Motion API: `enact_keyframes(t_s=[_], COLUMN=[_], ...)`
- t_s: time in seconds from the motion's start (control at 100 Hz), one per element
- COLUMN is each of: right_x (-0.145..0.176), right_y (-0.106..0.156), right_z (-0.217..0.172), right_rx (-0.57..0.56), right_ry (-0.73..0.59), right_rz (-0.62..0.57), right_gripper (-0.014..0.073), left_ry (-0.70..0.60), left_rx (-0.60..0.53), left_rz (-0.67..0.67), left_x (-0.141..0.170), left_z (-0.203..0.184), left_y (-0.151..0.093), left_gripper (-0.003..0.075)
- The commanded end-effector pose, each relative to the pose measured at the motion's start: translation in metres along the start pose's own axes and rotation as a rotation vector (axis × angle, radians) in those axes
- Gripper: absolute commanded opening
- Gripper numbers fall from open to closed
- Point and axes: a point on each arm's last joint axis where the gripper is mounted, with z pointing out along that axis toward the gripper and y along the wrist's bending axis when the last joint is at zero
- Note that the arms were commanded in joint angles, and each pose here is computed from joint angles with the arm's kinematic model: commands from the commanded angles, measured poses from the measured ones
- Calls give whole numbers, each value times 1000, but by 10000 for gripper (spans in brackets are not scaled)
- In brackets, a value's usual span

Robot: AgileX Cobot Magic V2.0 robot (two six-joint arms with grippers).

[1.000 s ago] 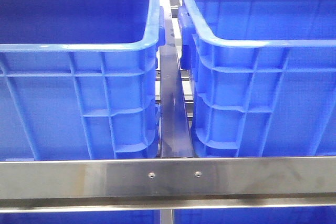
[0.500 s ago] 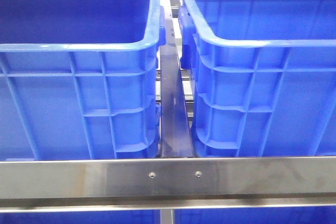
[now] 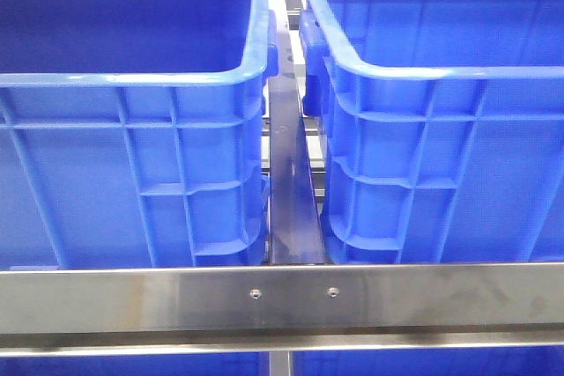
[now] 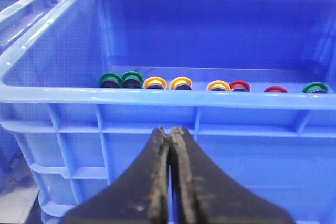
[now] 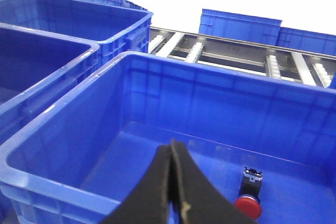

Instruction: Pick red and yellow buttons and place in box

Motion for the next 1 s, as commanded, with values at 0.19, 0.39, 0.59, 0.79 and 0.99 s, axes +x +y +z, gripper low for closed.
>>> enact_keyframes(t_s=[0.19,0.39,0.59,0.79,0.99], right_x=[-11,-11,-10,0,19], right_y=[10,3,-18,-21,-20], right_z=[-2,-1,-2,-1,-1], right_rx=[-152,-72,154,198,207], right_ry=[-44,-49,-49,-47,-57], right_rz=[29,36,19,62,96], right_gripper=[-69,-69,-69,-69,-69], left_ry=[-63,-63,-63,-63,-63], left_rx=[10,10,10,10,10], left_rz=[-8,-8,-8,-8,-8], left_x=[9,9,9,9,9], left_z=[1,1,1,1,1], left_y=[0,0,0,0,0], left_gripper=[-20,-20,-20,-20,-20])
